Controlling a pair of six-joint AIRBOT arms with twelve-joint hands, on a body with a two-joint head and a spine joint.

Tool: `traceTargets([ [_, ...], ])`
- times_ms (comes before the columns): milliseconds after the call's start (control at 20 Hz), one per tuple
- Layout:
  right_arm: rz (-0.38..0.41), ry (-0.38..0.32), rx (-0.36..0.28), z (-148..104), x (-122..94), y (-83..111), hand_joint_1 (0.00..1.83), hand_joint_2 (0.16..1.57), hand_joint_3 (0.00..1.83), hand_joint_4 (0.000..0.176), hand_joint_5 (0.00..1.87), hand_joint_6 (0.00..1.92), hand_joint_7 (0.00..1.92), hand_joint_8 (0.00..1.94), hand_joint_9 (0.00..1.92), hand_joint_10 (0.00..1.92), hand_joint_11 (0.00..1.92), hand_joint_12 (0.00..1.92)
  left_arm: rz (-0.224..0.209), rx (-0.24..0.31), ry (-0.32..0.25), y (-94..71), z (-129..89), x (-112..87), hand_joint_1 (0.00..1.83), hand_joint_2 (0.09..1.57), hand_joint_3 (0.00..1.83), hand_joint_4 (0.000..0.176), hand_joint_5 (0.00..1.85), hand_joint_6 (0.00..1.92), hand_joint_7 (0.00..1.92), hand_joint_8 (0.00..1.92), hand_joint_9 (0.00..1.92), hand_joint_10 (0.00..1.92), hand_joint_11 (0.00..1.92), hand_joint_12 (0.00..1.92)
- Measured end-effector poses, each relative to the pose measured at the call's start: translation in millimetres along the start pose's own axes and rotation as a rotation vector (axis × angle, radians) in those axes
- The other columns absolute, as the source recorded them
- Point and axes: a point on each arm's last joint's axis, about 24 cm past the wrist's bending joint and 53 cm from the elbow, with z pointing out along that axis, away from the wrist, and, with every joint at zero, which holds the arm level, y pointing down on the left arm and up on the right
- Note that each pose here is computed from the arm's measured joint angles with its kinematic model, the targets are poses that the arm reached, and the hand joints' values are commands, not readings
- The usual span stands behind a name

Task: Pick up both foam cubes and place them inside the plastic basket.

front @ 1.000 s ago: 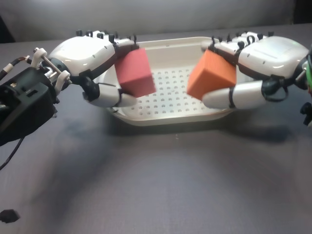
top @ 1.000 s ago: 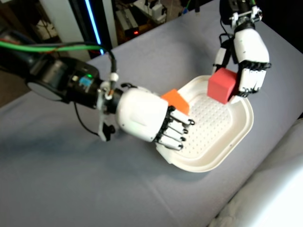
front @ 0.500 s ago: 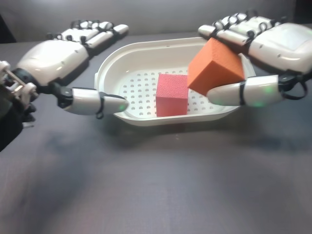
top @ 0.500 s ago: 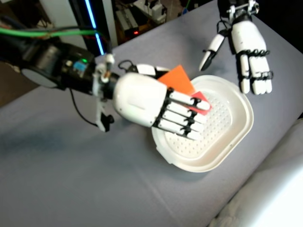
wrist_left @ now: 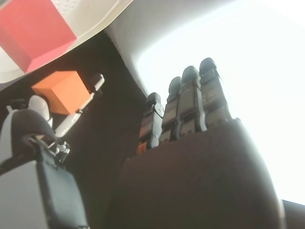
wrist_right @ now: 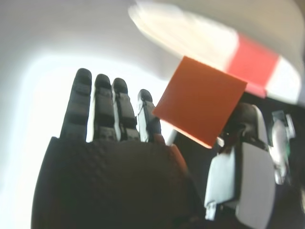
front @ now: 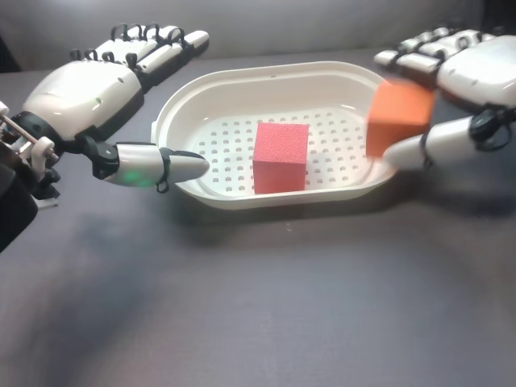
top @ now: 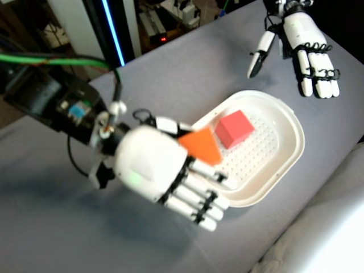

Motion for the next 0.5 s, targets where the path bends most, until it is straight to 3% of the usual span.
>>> traceTargets([
  [100, 0.005, 0.027, -0.013, 2.7, 12.2, 8.2, 0.42, 0.8, 0.0, 0.173, 0.0, 0.0, 0.0, 0.0, 0.0, 0.0, 0.0, 0.0, 0.008, 0.01, 0.017, -3.1, 0.2, 6.0, 0.62, 0.96, 0.0, 0.15, 0.0, 0.0, 0.0, 0.0, 0.0, 0.0, 0.0, 0.0],
  [250, 0.001, 0.022, -0.02, 0.7, 10.5, 10.5, 0.04, 0.83, 0.0, 0.157, 0.0, 0.0, 0.0, 0.0, 0.0, 0.0, 0.01, 0.01, -0.007, -0.008, 0.002, 1.6, 0.1, 1.2, 0.63, 0.96, 0.0, 0.153, 0.0, 0.0, 0.0, 0.0, 0.0, 0.0, 0.0, 0.0],
  [450, 0.006, 0.004, -0.048, -6.8, 5.4, 23.2, 0.02, 0.89, 0.02, 0.164, 0.0, 0.0, 0.0, 0.0, 0.0, 0.0, 0.0, 0.0, -0.009, 0.009, 0.009, -2.5, -3.8, 5.8, 0.62, 0.96, 0.0, 0.151, 0.0, 0.0, 0.0, 0.0, 0.0, 0.0, 0.0, 0.0],
  [500, 0.001, -0.009, -0.07, -14.4, 1.4, 32.2, 0.0, 0.92, 0.03, 0.148, 0.0, 0.0, 0.0, 0.0, 0.0, 0.0, 0.0, 0.0, -0.01, 0.013, 0.014, -3.0, -9.2, 6.8, 0.55, 0.97, 0.01, 0.141, 0.0, 0.0, 0.0, 0.0, 0.0, 0.0, 0.0, 0.0],
])
